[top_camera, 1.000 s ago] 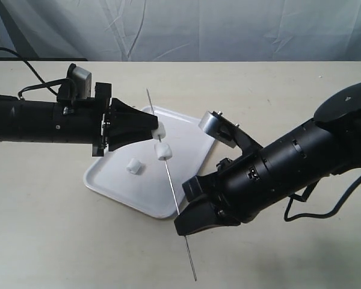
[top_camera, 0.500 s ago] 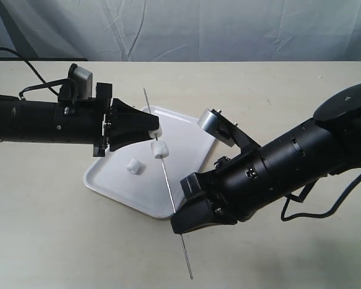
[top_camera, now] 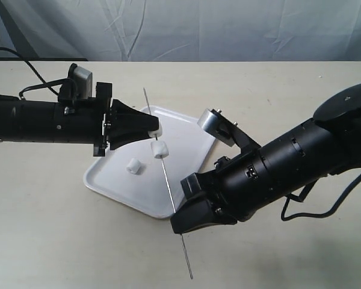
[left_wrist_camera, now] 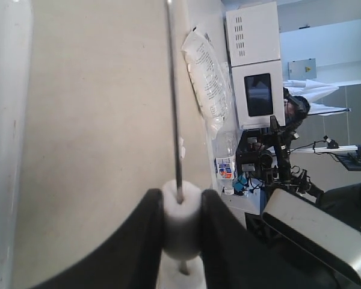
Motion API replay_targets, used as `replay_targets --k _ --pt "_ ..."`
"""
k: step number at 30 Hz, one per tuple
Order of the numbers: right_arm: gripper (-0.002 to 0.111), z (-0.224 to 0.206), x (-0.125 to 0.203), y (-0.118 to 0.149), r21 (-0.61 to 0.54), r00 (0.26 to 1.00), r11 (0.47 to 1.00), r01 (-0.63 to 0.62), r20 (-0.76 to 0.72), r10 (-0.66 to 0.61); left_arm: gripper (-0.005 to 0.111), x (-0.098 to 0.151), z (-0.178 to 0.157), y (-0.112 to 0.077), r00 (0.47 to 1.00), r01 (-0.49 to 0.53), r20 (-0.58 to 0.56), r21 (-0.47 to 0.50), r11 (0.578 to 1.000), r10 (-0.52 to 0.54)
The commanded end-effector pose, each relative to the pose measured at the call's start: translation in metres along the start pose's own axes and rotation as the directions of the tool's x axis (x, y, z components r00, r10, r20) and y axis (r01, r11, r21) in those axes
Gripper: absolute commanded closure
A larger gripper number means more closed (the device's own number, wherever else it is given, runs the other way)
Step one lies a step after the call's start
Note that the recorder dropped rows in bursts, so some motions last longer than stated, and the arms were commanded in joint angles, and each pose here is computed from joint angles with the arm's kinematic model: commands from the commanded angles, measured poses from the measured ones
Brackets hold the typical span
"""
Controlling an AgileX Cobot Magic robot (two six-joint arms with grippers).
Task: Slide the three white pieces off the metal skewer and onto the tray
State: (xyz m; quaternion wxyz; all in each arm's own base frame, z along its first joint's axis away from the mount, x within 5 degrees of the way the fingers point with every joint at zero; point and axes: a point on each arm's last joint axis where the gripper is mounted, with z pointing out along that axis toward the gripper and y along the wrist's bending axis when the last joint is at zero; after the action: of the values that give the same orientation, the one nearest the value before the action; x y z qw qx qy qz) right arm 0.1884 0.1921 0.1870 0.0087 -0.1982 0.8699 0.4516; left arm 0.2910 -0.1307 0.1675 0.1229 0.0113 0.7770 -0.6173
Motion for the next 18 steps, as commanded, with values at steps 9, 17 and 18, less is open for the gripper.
replay_targets --k 9,17,18 --pt "0.109 0.000 0.007 -0.003 0.012 0.998 0.999 0.044 -0.048 -0.044 0.086 -0.001 0.000 -0.005 1.000 -0.017 0.005 0.019 1.000 0.017" --pt "0.109 0.003 0.026 -0.011 0.015 0.990 0.999 0.038 -0.135 -0.035 0.086 -0.021 0.001 -0.016 0.997 -0.065 0.037 0.024 0.998 0.064" --pt "0.109 0.003 0.028 -0.012 0.016 0.990 0.999 0.031 -0.140 -0.029 0.087 -0.024 0.000 -0.016 0.997 -0.068 0.046 0.020 0.998 0.067"
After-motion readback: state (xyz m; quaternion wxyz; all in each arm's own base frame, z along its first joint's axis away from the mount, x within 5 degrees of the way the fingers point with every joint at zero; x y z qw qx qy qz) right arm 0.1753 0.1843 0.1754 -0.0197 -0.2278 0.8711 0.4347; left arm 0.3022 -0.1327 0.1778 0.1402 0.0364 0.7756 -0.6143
